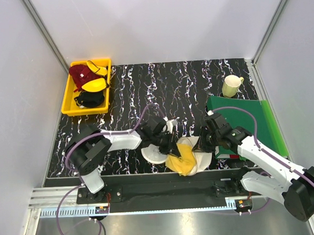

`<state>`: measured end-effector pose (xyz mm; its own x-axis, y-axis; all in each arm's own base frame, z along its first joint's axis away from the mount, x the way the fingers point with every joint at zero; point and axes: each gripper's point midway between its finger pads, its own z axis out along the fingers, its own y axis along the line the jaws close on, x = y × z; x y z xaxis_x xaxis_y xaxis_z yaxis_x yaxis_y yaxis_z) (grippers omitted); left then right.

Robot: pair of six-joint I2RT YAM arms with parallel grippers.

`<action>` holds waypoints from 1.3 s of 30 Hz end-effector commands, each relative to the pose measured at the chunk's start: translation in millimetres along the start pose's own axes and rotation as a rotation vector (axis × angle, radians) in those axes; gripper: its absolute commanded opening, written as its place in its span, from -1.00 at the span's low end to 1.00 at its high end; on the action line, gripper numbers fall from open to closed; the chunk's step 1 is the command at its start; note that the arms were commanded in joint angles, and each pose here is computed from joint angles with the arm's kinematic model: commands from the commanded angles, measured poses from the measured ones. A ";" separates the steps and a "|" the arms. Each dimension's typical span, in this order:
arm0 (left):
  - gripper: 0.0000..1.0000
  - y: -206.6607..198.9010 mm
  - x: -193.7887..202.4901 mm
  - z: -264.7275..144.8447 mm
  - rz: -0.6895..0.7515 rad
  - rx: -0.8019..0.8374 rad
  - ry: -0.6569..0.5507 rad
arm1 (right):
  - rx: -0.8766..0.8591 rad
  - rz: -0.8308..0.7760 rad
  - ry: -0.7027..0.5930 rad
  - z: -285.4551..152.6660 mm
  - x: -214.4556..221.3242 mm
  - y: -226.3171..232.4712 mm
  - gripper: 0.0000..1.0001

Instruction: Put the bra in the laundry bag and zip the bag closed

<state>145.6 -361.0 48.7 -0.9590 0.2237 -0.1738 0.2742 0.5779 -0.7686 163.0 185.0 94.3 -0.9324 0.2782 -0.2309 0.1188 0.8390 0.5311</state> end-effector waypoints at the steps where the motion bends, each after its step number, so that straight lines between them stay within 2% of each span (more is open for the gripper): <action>1: -1.00 -41.6 -28.5 11.6 0.061 0.103 -0.037 | -0.114 -0.008 -0.030 -16.0 -9.6 34.5 -1.00; 7: -1.00 -54.0 -49.0 22.9 0.047 0.128 -0.075 | -0.132 0.004 -0.049 -21.8 -14.3 42.5 -1.00; 11: -1.00 -35.5 -51.8 53.0 0.008 0.084 -0.054 | -0.065 -0.001 -0.064 -15.2 -17.5 29.5 -1.00; 14: -1.00 -26.9 -52.4 59.1 -0.012 0.063 -0.070 | -0.045 0.000 -0.052 -10.5 -15.0 24.1 -1.00; 17: -0.51 -13.8 -51.2 51.6 0.005 -0.020 -0.094 | -0.026 0.001 -0.080 -12.1 -18.0 19.2 -1.00; 18: -0.10 -11.1 -50.2 48.1 0.030 -0.038 -0.096 | -0.024 -0.005 -0.083 -12.6 -18.4 18.7 -1.00; 19: 0.06 -15.9 -55.3 39.0 0.053 -0.054 -0.128 | -0.021 -0.008 -0.084 -12.9 -18.9 18.5 -1.00; 23: 0.39 -9.6 -46.6 8.9 0.100 -0.141 -0.151 | -0.007 -0.014 -0.075 -11.8 -16.4 14.3 -1.00; 24: 0.76 -4.8 -41.3 3.8 0.112 -0.160 -0.142 | -0.008 -0.014 -0.076 -12.4 -16.3 14.4 -1.00; 25: 0.98 -10.3 -38.8 -4.4 0.124 -0.151 -0.142 | -0.008 -0.016 -0.076 -12.4 -16.0 14.0 -1.00; 30: 0.98 5.7 -18.2 -37.9 0.119 -0.233 -0.128 | 0.009 -0.033 -0.069 -10.4 -15.1 10.2 -1.00; 34: 0.98 29.2 -9.7 -98.0 0.130 -0.437 -0.248 | 0.000 -0.055 -0.067 -12.0 -15.6 12.3 -0.99; 36: 0.91 53.5 -1.8 -117.1 0.072 -0.514 -0.275 | -0.009 -0.075 -0.067 -14.4 -17.5 16.3 -0.91; 37: 0.88 62.3 1.7 -130.4 0.043 -0.547 -0.301 | -0.013 -0.083 -0.061 -14.3 -17.0 17.3 -0.79; 39: 0.75 90.5 8.8 -142.4 -0.051 -0.592 -0.324 | -0.019 -0.100 -0.060 -15.2 -18.5 19.8 -0.73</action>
<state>166.1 -263.5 94.3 -0.9065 0.0897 -0.4126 0.3016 0.8215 -0.4840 169.6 184.5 105.5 -0.9237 0.2657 -0.2762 0.0903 0.8513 0.5169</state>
